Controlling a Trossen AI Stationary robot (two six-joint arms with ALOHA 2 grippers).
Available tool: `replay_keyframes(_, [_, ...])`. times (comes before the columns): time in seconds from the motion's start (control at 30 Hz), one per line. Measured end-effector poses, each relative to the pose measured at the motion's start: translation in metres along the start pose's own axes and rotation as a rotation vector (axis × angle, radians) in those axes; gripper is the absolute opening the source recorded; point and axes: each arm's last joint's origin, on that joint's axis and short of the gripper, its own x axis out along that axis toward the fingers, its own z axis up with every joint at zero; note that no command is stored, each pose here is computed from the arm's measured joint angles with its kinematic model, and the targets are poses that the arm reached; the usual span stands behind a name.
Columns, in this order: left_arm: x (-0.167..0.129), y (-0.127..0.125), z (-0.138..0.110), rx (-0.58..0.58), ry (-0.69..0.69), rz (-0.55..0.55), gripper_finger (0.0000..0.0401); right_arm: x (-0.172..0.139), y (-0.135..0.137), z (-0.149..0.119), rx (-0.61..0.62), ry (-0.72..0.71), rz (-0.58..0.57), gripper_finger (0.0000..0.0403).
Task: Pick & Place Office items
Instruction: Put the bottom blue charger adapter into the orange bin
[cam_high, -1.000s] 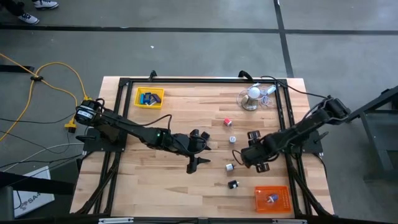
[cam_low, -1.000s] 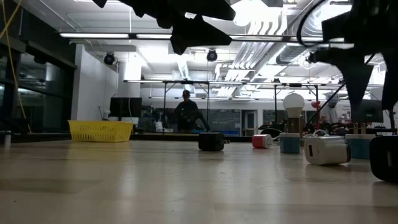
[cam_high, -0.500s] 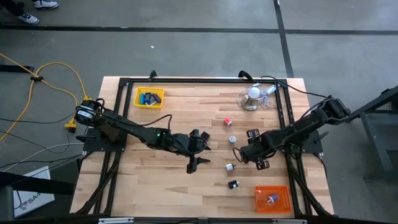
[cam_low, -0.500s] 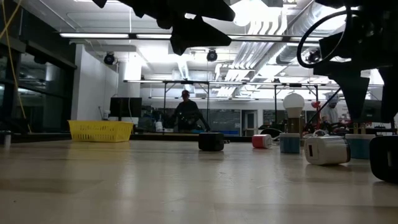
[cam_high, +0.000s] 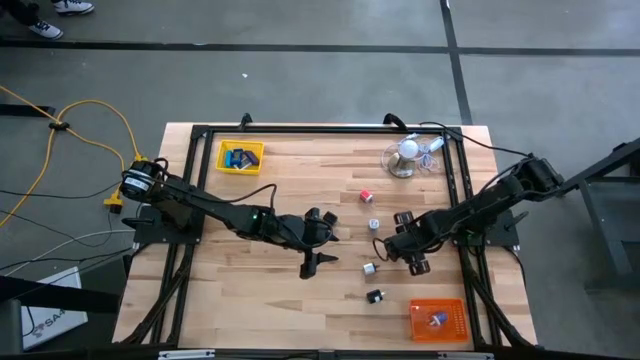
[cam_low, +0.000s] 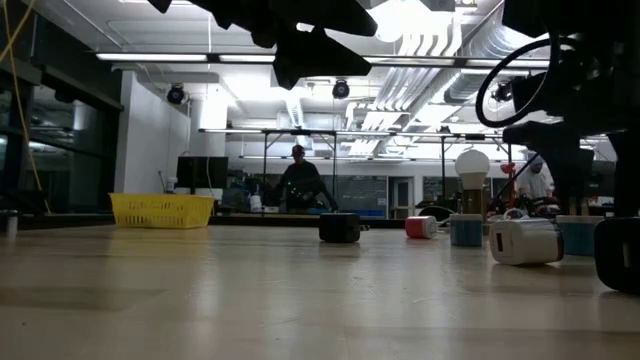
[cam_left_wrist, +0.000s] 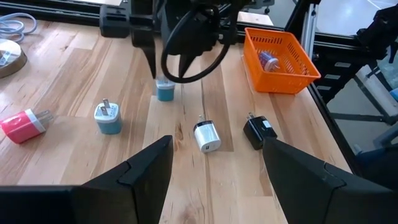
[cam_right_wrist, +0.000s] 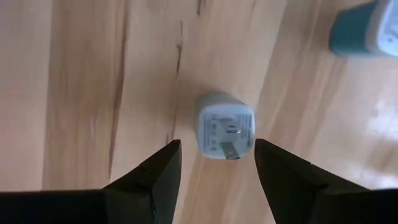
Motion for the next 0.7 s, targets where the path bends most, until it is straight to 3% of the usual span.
replay_keyframes(0.7, [0.0000,-0.0001,0.0003,0.000,-0.003,-0.001,0.0243,0.0068,0.0010,0.0035,-0.018,-0.082,0.014,0.0191])
